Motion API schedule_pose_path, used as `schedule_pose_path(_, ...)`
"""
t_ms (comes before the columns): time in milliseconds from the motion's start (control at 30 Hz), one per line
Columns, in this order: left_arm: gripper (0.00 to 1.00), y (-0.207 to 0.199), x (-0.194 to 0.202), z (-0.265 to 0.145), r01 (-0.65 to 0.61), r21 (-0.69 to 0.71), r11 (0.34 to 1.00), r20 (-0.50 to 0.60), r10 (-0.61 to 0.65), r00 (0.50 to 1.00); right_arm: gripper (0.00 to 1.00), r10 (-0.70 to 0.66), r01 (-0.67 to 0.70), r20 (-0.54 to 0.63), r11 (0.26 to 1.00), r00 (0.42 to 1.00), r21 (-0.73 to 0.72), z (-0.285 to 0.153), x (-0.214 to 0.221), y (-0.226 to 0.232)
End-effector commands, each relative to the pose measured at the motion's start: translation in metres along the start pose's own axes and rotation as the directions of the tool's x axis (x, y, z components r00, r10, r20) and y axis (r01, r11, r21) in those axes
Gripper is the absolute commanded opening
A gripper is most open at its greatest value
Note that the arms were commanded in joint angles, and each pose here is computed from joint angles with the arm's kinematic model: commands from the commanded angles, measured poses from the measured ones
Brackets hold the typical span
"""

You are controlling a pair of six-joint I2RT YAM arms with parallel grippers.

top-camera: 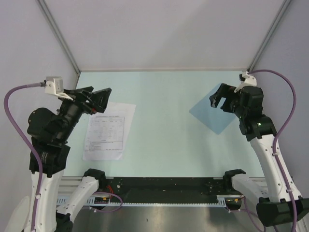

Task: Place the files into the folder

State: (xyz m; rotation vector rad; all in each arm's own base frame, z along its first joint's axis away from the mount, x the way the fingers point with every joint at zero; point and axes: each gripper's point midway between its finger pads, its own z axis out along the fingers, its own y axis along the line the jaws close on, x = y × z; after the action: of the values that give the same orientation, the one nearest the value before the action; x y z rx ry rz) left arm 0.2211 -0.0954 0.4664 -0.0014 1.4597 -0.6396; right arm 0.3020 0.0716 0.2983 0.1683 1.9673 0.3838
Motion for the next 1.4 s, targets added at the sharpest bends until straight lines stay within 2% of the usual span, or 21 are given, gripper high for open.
schedule_pose_path(0,1.00,0.005,0.013,0.014,0.003,0.002,1.000,-0.056,-0.003,0.998,1.00,0.060,-0.074,0.074,0.977,0.995,0.202,0.040,-0.016,-0.037)
schedule_pose_path(33,0.99,0.008,0.020,0.019,0.011,-0.001,1.000,-0.079,-0.011,0.997,1.00,0.075,-0.082,0.039,0.970,0.996,0.230,0.062,-0.007,-0.046)
schedule_pose_path(133,0.98,0.011,0.049,0.032,0.052,0.018,0.999,-0.179,-0.048,0.983,1.00,0.121,-0.133,0.056,0.942,0.991,0.308,0.112,-0.005,-0.084)
schedule_pose_path(200,0.96,0.002,0.066,0.034,0.112,0.069,0.991,-0.227,-0.094,0.969,1.00,0.122,-0.140,0.072,0.919,0.990,0.369,0.128,-0.005,-0.114)
schedule_pose_path(233,0.96,-0.010,0.082,0.033,0.135,0.141,0.981,-0.255,-0.096,0.962,1.00,0.114,-0.145,0.103,0.914,0.988,0.378,0.138,-0.012,-0.126)
schedule_pose_path(267,0.97,-0.014,0.090,0.032,0.153,0.156,0.976,-0.269,-0.107,0.957,1.00,0.117,-0.140,0.081,0.905,0.990,0.401,0.152,-0.003,-0.141)
schedule_pose_path(333,0.97,-0.023,0.119,0.029,0.175,0.180,0.968,-0.322,-0.110,0.940,1.00,0.124,-0.158,0.106,0.887,0.987,0.433,0.163,-0.005,-0.170)
schedule_pose_path(367,0.97,-0.021,0.129,0.029,0.175,0.161,0.971,-0.337,-0.113,0.935,1.00,0.145,-0.167,0.084,0.873,0.986,0.459,0.172,0.008,-0.187)
schedule_pose_path(533,0.97,-0.039,0.201,0.026,0.212,0.193,0.958,-0.487,-0.094,0.868,1.00,0.389,-0.376,0.096,0.755,0.916,0.537,0.171,0.042,-0.257)
schedule_pose_path(600,0.97,-0.039,0.228,0.028,0.219,0.181,0.959,-0.531,-0.092,0.842,1.00,0.418,-0.386,0.072,0.742,0.906,0.548,0.177,0.058,-0.266)
schedule_pose_path(700,0.97,-0.054,0.252,0.033,0.251,0.204,0.946,-0.577,-0.091,0.812,1.00,0.403,-0.371,0.063,0.754,0.913,0.542,0.188,0.064,-0.273)
schedule_pose_path(767,0.96,-0.066,0.258,0.035,0.261,0.231,0.937,-0.591,-0.078,0.803,0.99,0.361,-0.346,0.074,0.787,0.930,0.510,0.197,0.056,-0.274)
schedule_pose_path(900,0.96,-0.082,0.268,0.036,0.261,0.272,0.926,-0.607,-0.046,0.794,0.98,0.189,-0.211,0.093,0.848,0.977,0.486,0.211,0.033,-0.276)
schedule_pose_path(1000,0.96,-0.084,0.272,0.037,0.263,0.272,0.926,-0.619,-0.040,0.784,0.97,0.137,-0.167,0.096,0.859,0.986,0.484,0.223,0.029,-0.284)
schedule_pose_path(1067,0.96,-0.083,0.277,0.037,0.257,0.270,0.928,-0.635,-0.029,0.772,0.95,0.159,-0.190,0.107,0.870,0.981,0.454,0.235,0.025,-0.289)
schedule_pose_path(1133,0.96,-0.084,0.282,0.038,0.254,0.273,0.928,-0.652,-0.016,0.758,0.87,0.180,-0.221,0.138,0.891,0.974,0.397,0.248,0.006,-0.286)
schedule_pose_path(1167,0.96,-0.083,0.283,0.038,0.253,0.271,0.929,-0.656,-0.014,0.755,0.85,0.201,-0.233,0.121,0.886,0.972,0.401,0.258,0.013,-0.292)
schedule_pose_path(1367,0.96,-0.086,0.287,0.040,0.272,0.266,0.925,-0.666,-0.027,0.746,0.83,0.273,-0.320,0.179,0.884,0.945,0.341,0.291,0.002,-0.299)
